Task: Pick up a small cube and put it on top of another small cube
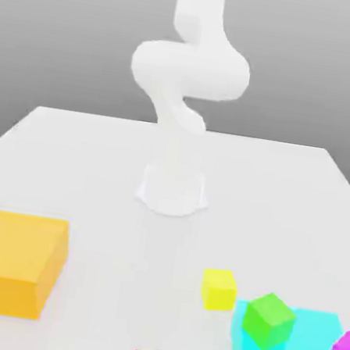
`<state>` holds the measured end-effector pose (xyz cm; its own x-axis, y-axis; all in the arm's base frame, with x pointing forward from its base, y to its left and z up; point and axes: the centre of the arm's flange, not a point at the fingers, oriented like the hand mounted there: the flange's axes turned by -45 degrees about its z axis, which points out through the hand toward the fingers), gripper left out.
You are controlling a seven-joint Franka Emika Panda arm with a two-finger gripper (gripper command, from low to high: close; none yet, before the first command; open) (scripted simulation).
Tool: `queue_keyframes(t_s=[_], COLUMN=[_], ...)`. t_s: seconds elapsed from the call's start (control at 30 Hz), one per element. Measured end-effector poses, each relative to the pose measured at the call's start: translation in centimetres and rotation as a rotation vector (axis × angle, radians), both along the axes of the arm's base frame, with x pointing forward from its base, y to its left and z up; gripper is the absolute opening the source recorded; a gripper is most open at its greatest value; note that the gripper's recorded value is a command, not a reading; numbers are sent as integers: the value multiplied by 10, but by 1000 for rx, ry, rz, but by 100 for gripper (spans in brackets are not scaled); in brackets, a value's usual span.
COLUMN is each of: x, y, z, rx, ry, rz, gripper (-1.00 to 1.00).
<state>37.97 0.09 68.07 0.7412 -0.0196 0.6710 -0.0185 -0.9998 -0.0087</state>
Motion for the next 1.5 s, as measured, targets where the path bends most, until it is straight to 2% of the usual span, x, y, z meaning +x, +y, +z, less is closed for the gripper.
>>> queue_keyframes(t_s=[0.23, 0.5, 0.7, 0.93, 1.07, 1.1, 1.33, 1.5], x=[80, 138, 156, 149, 148, 147, 147, 149], y=[1, 1, 2, 4, 4, 5, 5, 21], z=[-100, -233, -341, -469, -529, -540, -542, -481], rx=[0, 5, 14, 29, 30, 31, 31, 16], ry=[183, 387, 539, 714, 734, 735, 735, 736], rz=[-20, -37, -49, -61, -62, -62, -63, -13], gripper=[0, 0, 0, 0, 0, -100, -100, -100])
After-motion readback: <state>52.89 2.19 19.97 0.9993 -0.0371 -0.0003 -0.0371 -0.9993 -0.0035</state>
